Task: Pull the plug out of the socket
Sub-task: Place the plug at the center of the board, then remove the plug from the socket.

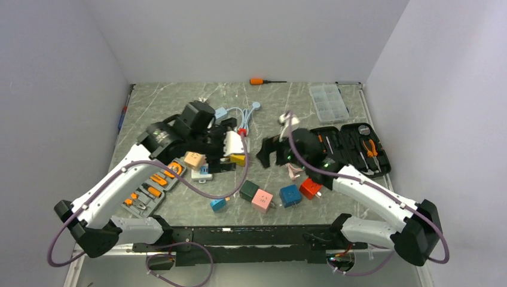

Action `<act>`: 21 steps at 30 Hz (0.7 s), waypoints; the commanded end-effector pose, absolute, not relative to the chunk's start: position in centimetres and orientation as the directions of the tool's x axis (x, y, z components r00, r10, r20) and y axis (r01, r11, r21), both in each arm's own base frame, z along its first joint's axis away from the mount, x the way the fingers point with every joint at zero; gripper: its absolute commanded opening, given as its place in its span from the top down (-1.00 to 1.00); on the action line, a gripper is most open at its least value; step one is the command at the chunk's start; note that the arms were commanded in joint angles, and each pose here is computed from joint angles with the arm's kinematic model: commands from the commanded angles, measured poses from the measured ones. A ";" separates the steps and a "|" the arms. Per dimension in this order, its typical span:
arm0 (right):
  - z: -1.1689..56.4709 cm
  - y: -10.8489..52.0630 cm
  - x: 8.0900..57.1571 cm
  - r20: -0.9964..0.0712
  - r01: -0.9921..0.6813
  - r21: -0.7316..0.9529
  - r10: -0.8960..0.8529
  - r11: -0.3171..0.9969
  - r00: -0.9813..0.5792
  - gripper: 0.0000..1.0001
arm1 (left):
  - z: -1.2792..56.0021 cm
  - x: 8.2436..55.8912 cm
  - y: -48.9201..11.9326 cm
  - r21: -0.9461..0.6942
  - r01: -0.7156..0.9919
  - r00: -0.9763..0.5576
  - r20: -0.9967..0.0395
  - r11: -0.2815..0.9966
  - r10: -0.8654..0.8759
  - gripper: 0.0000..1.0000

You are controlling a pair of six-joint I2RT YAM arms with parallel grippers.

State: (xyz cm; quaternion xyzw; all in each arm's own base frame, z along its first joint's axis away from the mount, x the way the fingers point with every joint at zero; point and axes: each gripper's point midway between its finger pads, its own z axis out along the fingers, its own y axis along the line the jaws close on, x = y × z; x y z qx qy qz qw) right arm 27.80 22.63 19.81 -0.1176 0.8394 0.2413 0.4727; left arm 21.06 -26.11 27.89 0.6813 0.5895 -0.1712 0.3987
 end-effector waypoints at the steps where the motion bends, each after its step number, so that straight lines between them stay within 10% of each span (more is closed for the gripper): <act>1: 17.6 26.6 21.5 -0.827 -0.587 0.253 -0.144 0.769 -0.544 -1.00 | 26.7 18.7 -19.9 0.156 0.987 0.066 -0.642 0.046 0.764 -0.99; 21: 8.1 28.6 14.9 -0.697 -0.687 0.014 -0.486 0.726 -0.527 -1.00 | 26.2 21.3 -12.7 0.117 0.881 -0.335 -0.527 0.458 0.781 -0.99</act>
